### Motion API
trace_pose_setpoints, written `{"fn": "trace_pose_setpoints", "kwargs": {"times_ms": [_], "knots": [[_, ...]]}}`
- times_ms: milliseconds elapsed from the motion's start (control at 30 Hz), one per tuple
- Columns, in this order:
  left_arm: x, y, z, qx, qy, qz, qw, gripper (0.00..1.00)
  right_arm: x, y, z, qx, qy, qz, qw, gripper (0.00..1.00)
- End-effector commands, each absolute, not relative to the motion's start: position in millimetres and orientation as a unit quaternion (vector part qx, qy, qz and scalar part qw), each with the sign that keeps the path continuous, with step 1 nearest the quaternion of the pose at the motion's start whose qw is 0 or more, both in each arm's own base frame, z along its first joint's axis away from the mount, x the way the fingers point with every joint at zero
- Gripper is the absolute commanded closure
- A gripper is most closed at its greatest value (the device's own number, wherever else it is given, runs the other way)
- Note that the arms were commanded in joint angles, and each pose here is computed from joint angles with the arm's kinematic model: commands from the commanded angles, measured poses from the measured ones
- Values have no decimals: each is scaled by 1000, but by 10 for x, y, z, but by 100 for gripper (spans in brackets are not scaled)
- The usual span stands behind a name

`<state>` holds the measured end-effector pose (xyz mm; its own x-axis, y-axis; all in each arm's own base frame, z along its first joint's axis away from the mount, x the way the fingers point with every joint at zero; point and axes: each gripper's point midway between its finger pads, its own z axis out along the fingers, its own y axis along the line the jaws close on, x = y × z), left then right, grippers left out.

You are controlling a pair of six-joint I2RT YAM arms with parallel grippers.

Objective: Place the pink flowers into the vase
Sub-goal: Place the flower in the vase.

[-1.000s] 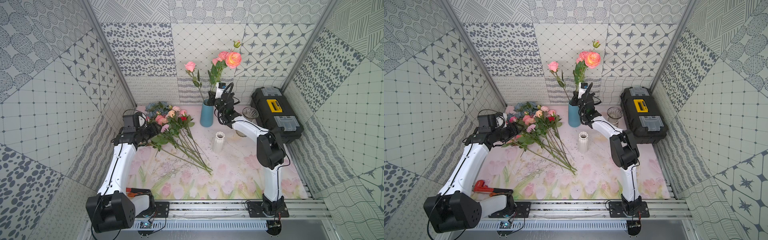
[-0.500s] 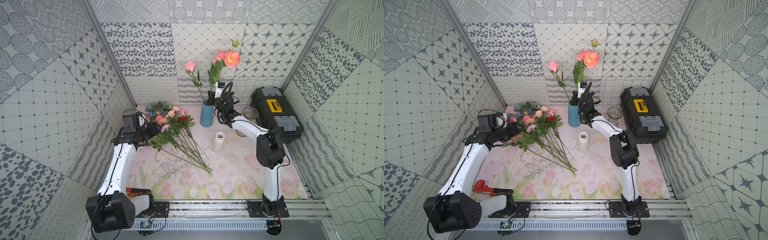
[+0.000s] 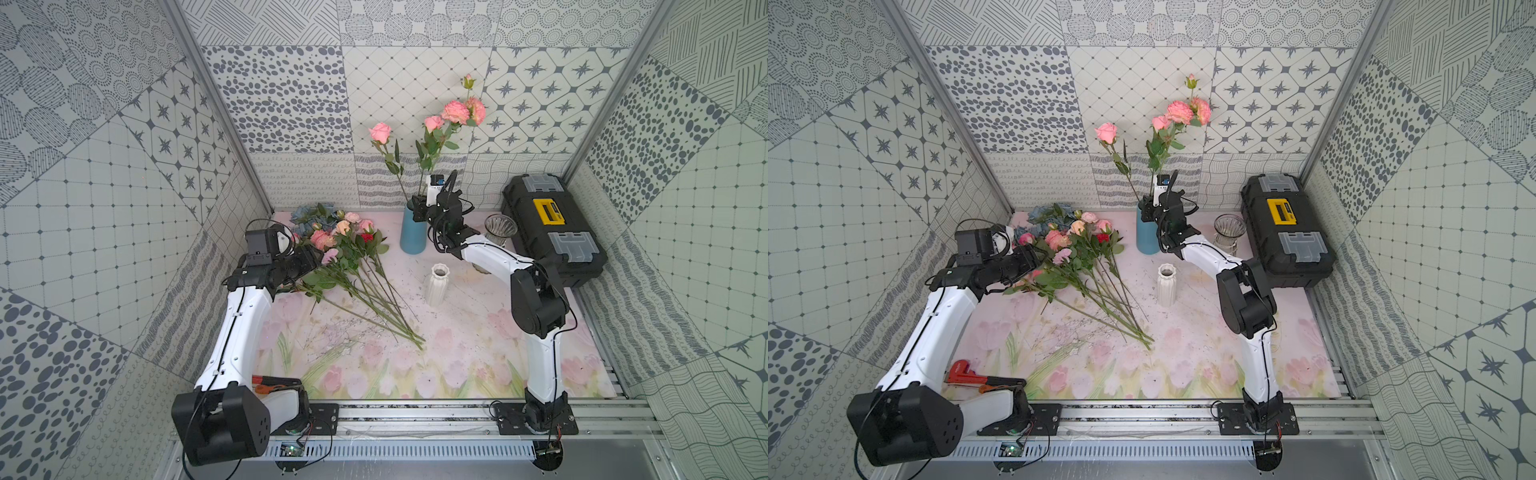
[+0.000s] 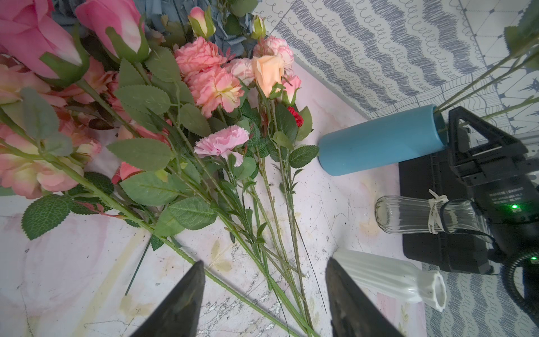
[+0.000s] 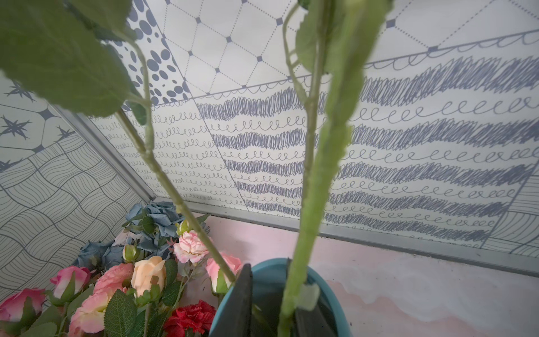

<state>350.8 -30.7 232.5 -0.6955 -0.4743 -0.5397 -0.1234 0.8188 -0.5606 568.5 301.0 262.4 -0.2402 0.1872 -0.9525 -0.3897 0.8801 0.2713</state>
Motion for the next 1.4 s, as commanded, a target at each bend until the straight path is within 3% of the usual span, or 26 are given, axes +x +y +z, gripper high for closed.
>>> {"fn": "trace_pose_setpoints", "kwargs": {"times_ms": [0, 600, 1367], "knots": [[3521, -313, 2381, -167, 880, -258, 362, 35, 5623, 3025, 2572, -70, 757, 238, 605, 75], [3517, -301, 2390, -168, 880, -255, 364, 33, 5415, 2961, 2867, -76, 747, 220, 623, 54], [3509, -274, 2389, -172, 880, -247, 367, 33, 5080, 2687, 3076, -55, 761, 193, 617, 47]]}}
